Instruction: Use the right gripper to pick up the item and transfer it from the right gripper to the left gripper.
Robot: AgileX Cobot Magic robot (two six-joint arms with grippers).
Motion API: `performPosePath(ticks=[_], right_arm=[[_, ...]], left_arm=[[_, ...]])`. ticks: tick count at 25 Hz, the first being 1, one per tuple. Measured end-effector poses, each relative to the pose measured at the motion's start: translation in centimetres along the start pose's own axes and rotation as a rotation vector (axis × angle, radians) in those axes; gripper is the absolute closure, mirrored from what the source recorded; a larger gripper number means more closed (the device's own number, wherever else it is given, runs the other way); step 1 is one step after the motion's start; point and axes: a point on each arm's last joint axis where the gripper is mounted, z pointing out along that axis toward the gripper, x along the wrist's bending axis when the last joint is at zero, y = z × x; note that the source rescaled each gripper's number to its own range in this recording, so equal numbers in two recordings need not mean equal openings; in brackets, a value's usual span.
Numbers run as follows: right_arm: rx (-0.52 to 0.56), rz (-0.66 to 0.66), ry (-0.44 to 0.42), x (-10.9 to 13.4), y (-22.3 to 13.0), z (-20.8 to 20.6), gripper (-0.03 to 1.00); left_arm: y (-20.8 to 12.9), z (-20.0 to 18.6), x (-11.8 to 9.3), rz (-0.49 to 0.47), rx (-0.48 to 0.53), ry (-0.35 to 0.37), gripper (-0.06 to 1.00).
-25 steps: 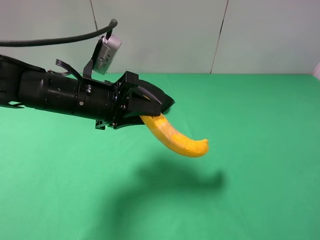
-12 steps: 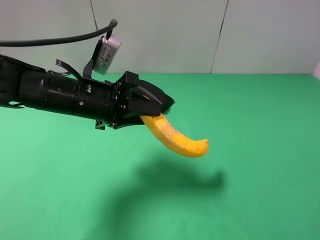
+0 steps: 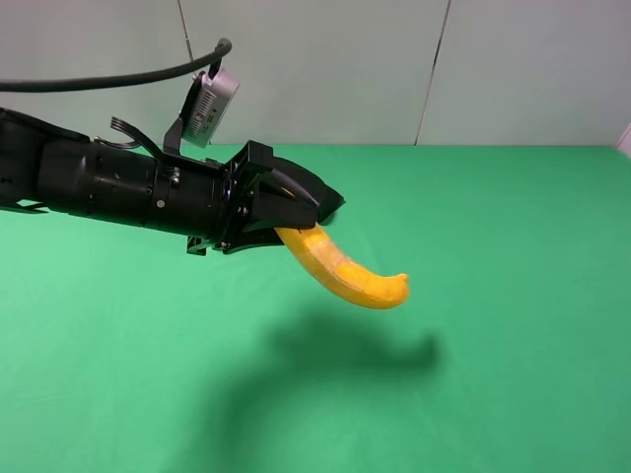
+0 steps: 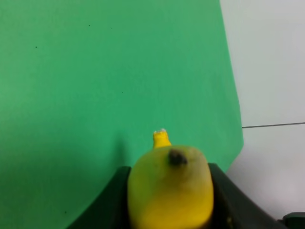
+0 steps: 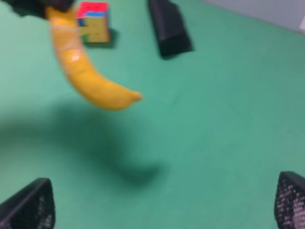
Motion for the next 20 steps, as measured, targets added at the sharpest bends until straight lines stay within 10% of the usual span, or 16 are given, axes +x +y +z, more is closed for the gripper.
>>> performPosePath(ticks=[8, 20], right_arm=[[0.008, 0.085, -0.183, 0.0, 0.0, 0.0, -0.03], [0.009, 0.09, -0.195, 0.1, 0.0, 0.0, -0.03]], left_arm=[[0.6, -0.5, 0.6, -0.019, -0.021, 0.003, 0.94], [5.0, -7.8, 3.7, -0.009, -0.18, 0.11, 0.94]])
